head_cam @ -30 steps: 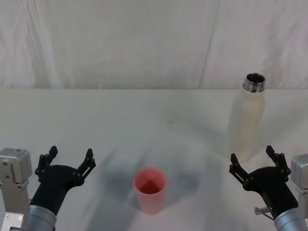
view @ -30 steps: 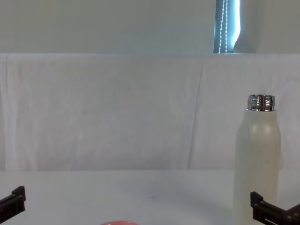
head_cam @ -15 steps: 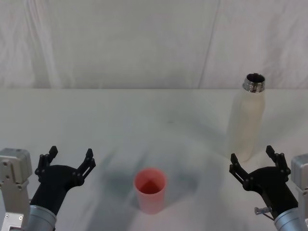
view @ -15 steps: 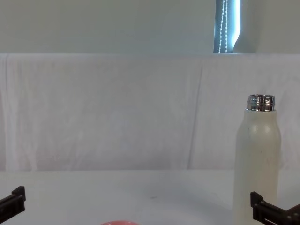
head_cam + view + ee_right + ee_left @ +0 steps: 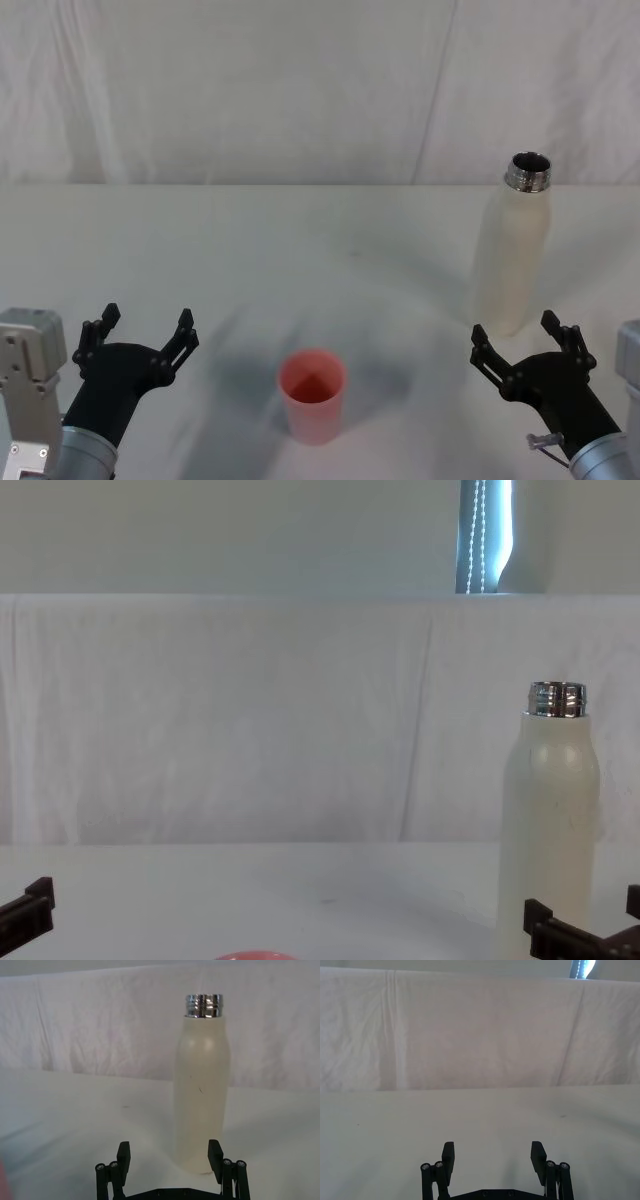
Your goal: Grasp the thermos with one hand and pour water into the cup lid.
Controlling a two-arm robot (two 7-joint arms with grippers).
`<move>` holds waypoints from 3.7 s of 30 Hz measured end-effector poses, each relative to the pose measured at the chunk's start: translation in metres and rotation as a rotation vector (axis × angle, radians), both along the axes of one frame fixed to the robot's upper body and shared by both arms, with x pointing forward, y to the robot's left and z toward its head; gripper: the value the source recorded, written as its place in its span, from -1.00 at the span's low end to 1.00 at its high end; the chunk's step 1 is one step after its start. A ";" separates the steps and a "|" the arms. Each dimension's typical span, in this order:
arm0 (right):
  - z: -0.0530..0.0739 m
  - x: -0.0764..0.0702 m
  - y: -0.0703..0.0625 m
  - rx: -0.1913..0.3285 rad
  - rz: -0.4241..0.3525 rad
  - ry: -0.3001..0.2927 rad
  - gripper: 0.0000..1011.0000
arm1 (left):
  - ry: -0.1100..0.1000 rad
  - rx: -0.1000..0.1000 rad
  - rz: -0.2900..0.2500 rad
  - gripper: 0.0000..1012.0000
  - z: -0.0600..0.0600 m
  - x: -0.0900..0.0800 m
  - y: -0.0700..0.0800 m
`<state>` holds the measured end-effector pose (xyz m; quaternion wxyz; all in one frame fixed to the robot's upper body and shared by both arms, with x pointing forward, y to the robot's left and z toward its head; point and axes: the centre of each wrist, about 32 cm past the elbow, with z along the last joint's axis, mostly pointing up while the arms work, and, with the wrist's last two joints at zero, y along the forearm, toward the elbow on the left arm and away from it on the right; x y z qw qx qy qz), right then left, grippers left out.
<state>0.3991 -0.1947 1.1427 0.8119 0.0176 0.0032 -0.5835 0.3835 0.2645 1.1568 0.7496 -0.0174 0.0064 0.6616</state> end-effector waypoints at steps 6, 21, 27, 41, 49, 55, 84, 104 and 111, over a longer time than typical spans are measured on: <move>0.000 0.004 -0.007 0.067 0.005 0.040 0.98 | 0.000 0.000 0.000 0.98 0.000 0.000 0.000; 0.004 0.020 -0.018 0.082 0.017 0.047 0.98 | 0.000 0.000 0.000 0.98 0.000 0.000 0.000; 0.005 0.031 -0.023 0.058 0.037 0.048 0.98 | 0.000 0.000 0.000 0.98 0.000 0.000 0.000; 0.005 0.058 -0.029 -0.008 0.084 0.047 0.98 | 0.000 0.000 0.000 0.98 0.000 0.000 0.000; 0.003 0.068 -0.030 -0.023 0.095 0.056 0.98 | 0.000 0.000 0.000 0.98 0.000 0.000 0.000; 0.003 0.073 -0.032 -0.023 0.091 0.054 0.98 | 0.000 0.000 0.000 0.98 0.000 0.000 0.000; 0.004 0.086 -0.029 0.004 0.056 0.035 0.98 | 0.000 0.000 0.000 0.98 0.000 0.000 0.000; 0.001 0.098 -0.025 0.031 0.041 0.042 0.98 | 0.000 0.000 0.000 0.98 0.000 0.000 0.000; 0.001 0.102 -0.024 0.033 0.042 0.041 0.98 | 0.000 0.000 0.000 0.98 0.000 0.000 0.000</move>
